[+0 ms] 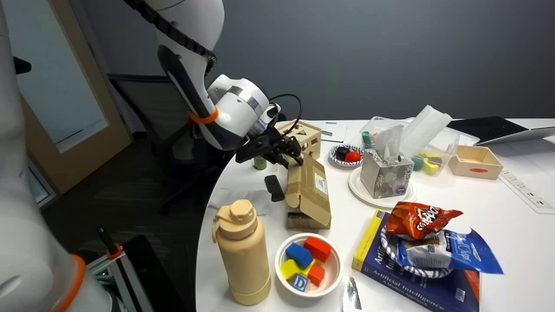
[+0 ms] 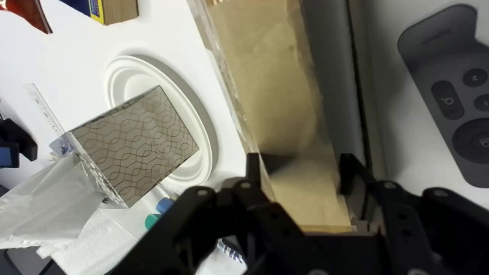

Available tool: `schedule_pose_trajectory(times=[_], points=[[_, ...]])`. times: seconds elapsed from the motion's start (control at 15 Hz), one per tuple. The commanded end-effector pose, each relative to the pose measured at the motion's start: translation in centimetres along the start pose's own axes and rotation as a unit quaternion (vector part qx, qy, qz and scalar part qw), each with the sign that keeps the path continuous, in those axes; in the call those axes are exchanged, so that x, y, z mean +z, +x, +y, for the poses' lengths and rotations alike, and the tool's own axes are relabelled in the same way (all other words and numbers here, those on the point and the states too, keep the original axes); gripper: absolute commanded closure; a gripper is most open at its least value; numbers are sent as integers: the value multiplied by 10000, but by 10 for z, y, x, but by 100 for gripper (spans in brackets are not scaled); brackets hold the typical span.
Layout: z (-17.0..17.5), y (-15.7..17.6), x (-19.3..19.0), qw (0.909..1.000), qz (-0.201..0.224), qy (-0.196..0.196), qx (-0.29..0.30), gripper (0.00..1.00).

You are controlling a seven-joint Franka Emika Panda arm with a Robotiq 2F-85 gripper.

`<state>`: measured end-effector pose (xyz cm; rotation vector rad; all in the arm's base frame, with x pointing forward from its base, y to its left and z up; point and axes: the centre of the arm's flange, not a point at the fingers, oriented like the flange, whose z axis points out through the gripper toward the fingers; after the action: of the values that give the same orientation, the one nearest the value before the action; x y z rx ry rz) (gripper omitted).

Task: Open the brown box.

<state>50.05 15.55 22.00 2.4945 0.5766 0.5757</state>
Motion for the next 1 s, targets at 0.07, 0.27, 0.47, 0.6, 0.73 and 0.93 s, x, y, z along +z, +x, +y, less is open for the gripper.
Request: schedule_pose_trajectory(times=[0.07, 0.27, 0.47, 0.6, 0.73, 0.93], points=[[15, 9, -18, 9997, 185, -125, 124, 69], [26, 17, -16, 9992, 256, -258, 168, 66], [43, 23, -4, 9985, 240, -416, 255, 86], [55, 27, 5, 9979, 230, -512, 331, 93], [67, 27, 16, 9972, 191, -612, 385, 77], [82, 24, 39, 9964, 56, -716, 458, 49]])
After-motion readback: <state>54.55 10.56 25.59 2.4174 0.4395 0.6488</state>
